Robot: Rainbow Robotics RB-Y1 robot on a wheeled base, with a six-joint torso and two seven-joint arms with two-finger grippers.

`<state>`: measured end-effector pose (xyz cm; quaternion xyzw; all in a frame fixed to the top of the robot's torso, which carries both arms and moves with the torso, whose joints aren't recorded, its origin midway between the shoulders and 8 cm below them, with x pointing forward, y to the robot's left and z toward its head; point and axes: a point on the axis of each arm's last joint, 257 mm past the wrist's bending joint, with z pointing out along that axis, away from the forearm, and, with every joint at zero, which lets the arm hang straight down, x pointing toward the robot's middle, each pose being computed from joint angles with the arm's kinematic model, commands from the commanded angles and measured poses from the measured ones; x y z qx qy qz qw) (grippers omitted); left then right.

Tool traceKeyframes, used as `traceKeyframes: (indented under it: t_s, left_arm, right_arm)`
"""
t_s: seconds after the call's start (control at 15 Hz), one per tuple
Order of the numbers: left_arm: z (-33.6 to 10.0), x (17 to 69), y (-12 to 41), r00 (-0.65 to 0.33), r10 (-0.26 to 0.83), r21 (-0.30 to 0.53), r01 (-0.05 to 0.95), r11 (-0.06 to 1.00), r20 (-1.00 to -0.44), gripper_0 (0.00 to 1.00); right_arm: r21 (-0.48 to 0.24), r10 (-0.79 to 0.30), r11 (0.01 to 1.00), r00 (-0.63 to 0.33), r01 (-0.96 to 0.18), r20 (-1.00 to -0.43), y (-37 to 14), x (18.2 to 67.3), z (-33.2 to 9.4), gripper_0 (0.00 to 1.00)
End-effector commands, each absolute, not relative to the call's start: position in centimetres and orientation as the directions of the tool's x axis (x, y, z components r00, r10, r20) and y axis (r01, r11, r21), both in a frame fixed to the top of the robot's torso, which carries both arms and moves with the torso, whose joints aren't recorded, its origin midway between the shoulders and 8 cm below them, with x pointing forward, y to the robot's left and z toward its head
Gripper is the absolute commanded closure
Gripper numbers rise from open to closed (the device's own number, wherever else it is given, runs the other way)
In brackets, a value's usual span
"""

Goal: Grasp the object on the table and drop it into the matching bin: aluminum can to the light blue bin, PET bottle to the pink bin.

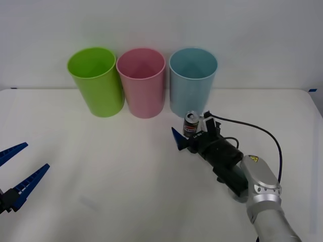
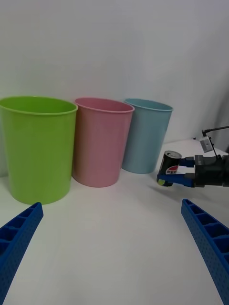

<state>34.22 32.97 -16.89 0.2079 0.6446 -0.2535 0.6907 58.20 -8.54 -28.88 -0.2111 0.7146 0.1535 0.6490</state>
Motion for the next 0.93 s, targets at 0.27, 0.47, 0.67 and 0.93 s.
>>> traceKeyframes:
  t_s: [0.27, 0.47, 0.67, 0.93]
  left_arm:
    - [-16.89, 34.23, 32.97, 0.041, -0.082, -0.039, 0.618, 0.785, -0.996, 0.00]
    - [-16.89, 34.23, 32.97, 0.041, -0.082, -0.039, 0.618, 0.785, -0.996, 0.00]
    - [-16.89, 34.23, 32.97, 0.041, -0.082, -0.039, 0.618, 0.785, -0.996, 0.00]
    - [-16.89, 34.23, 32.97, 0.041, -0.082, -0.039, 0.618, 0.785, -0.996, 0.00]
  right_arm:
    - [-0.063, -0.111, 0.867, -0.068, -0.494, -0.992, -8.35, 58.57, -28.84, 0.00]
    - [-0.064, -0.111, 0.866, -0.066, -0.495, -0.992, -8.27, 58.50, -28.87, 0.00]
    - [-0.060, -0.106, 0.867, -0.066, -0.494, -0.992, -8.31, 58.52, -28.77, 1.00]
    - [-0.054, -0.099, 0.868, -0.065, -0.494, -0.993, -8.29, 58.52, -28.69, 1.00]
